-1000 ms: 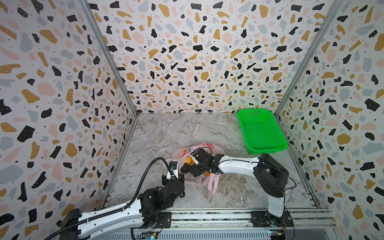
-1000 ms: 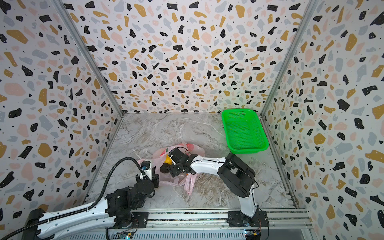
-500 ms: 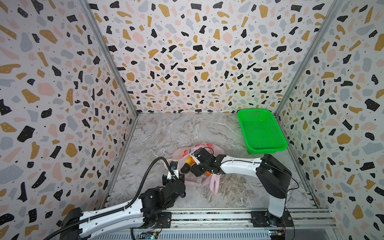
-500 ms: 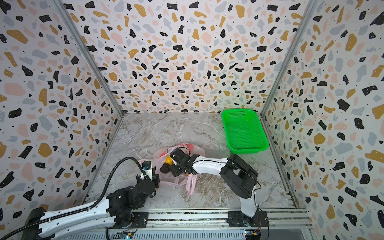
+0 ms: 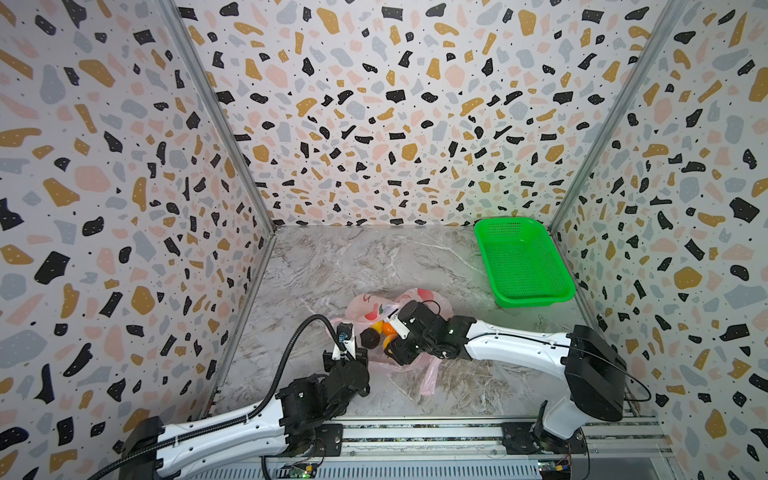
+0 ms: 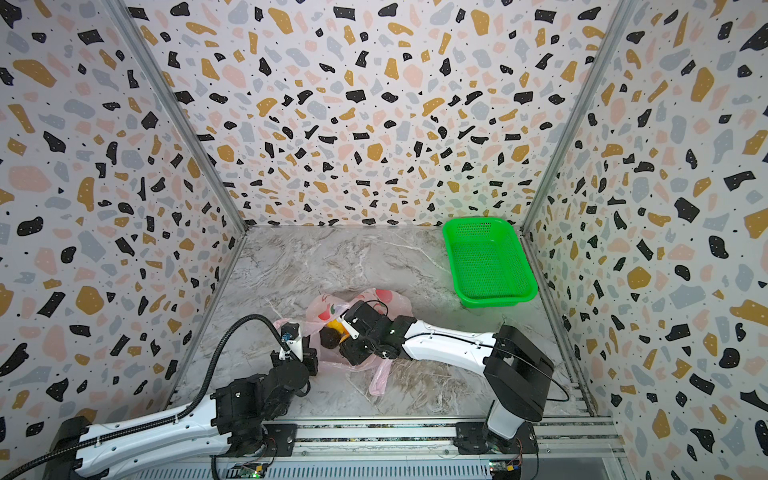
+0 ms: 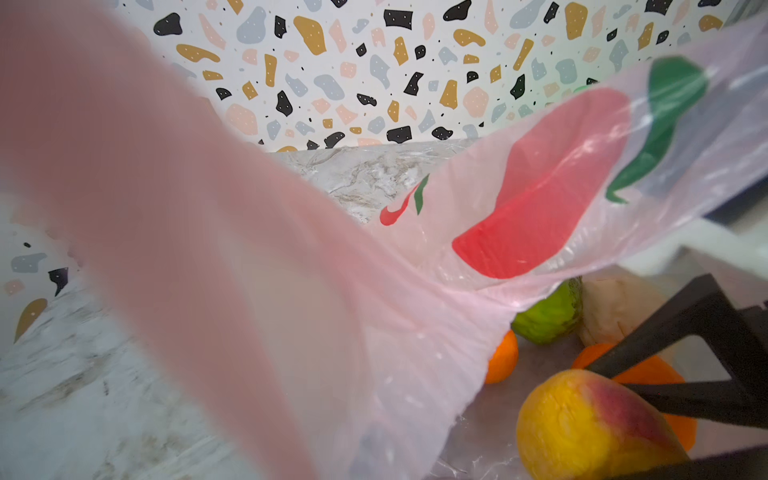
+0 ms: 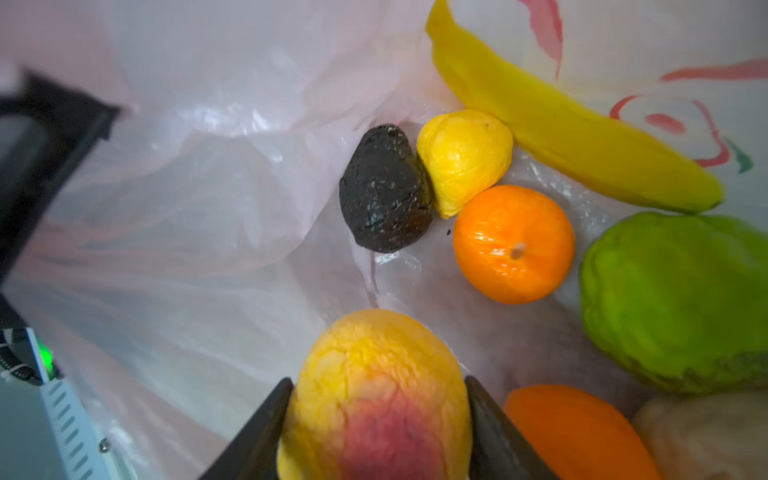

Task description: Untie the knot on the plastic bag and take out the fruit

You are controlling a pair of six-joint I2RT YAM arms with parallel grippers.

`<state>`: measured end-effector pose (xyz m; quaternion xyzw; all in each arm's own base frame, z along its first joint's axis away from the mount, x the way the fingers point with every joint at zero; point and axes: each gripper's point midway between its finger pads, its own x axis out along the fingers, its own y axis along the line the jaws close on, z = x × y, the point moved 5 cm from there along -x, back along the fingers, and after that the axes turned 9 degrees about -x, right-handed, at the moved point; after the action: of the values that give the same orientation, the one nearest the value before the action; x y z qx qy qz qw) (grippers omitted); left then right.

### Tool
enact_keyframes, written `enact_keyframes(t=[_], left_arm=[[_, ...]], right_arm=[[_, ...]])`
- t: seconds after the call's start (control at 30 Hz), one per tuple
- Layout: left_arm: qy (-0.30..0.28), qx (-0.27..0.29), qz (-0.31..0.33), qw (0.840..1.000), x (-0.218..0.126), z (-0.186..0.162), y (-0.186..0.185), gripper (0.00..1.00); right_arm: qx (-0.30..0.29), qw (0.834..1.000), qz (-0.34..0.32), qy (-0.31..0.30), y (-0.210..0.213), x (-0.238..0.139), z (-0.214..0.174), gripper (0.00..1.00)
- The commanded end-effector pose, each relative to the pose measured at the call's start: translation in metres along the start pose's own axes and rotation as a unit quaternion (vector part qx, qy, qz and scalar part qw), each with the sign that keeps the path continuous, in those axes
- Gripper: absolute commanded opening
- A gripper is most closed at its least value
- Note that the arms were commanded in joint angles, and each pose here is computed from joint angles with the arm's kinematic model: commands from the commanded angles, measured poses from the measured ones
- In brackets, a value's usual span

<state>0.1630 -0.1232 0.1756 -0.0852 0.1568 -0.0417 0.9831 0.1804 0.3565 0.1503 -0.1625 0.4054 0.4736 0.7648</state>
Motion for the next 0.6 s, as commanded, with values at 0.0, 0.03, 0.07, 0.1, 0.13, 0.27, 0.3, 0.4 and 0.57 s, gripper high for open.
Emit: enact_keyframes(t=[0.0,0.03,0.07,0.1,0.13,0.27,0.3,0.4,0.57], left_arm=[[-0.023,-0.016,0.012,1.000,-0.003,0.008,0.004,0.00],[-0.026,-0.018,0.012,0.999,-0.004,0.011,0.004,0.00],[-0.029,-0.021,0.012,0.999,-0.004,0.013,0.005,0.00],[-0.032,-0.023,0.010,0.999,-0.005,0.015,0.005,0.00],[-0.035,-0.024,0.009,0.999,-0.006,0.017,0.005,0.00],[-0.034,-0.019,0.008,0.999,-0.006,0.017,0.004,0.00],[-0.032,-0.018,0.007,0.999,-0.006,0.017,0.003,0.00],[-0.025,-0.010,0.006,1.000,-0.004,0.012,0.003,0.00],[-0.017,-0.011,0.005,1.000,-0.003,0.006,0.003,0.00]], right_arm=[[-0.001,0.999,0.005,0.036,0.002,-0.003,-0.021,0.61],[0.001,0.999,0.008,0.042,0.002,-0.002,-0.025,0.61],[0.003,0.999,0.009,0.048,0.002,0.001,-0.029,0.61],[0.003,0.998,0.010,0.058,0.002,0.003,-0.033,0.61],[0.002,0.998,0.012,0.059,0.003,0.004,-0.034,0.61],[-0.012,0.999,0.016,0.048,0.011,0.000,-0.027,0.61],[-0.018,0.999,0.019,0.046,0.013,-0.001,-0.025,0.61],[-0.030,0.999,0.015,0.026,0.019,-0.014,-0.014,0.61],[-0.032,0.999,0.012,-0.021,0.023,-0.048,0.005,0.61]])
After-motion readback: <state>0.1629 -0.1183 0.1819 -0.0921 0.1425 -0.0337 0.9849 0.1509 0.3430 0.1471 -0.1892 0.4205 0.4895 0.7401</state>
